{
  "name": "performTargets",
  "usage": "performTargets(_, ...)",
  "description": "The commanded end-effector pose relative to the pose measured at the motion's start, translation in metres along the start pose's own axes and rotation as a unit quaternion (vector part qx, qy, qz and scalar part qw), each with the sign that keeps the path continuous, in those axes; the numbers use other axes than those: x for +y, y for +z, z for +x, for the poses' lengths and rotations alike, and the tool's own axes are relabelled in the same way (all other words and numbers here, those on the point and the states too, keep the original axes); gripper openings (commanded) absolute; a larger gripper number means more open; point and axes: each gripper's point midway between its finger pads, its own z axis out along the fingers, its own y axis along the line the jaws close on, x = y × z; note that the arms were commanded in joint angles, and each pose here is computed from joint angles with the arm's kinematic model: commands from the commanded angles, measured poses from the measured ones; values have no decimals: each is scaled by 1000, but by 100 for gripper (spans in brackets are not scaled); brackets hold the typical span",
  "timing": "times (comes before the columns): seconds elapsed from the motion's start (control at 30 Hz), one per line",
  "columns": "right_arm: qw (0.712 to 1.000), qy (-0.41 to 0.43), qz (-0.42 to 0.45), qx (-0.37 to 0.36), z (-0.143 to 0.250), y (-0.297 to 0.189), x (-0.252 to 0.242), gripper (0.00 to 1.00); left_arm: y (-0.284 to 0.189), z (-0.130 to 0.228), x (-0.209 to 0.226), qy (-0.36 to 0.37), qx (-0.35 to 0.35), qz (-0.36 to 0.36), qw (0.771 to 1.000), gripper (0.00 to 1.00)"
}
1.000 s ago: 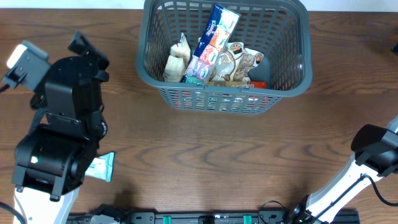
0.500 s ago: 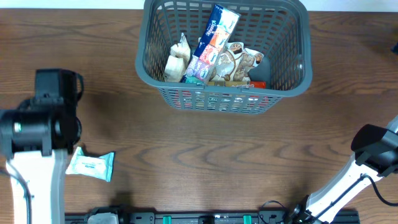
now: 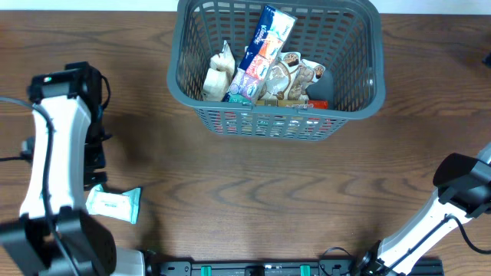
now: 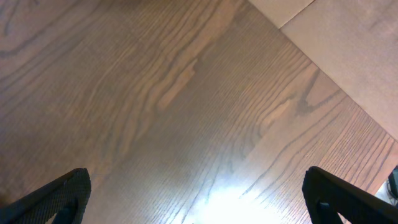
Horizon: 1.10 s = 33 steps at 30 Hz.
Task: Pack container
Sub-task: 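Move the left gripper down to the mint-green wet-wipes pack and grasp it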
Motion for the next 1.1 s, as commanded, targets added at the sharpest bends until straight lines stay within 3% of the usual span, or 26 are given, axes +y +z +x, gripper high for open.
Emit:
performTargets(0.0,1000,7,4,0,0,0,-2,99,16,17,4,-40,27,-47,998,99)
performTargets(0.17,1000,7,4,0,0,0,-3,99,27,20,13,-6,20,-77,997,99)
performTargets(0.5,1000,7,4,0,0,0,-2,99,54,23,51,132,19,-128,983,99)
performTargets(0.9,1000,7,4,0,0,0,-2,99,25,14,46,216,33,90,972,99)
performTargets(1.07,1000,7,4,0,0,0,-2,99,36,15,65,213,33,89,972,99)
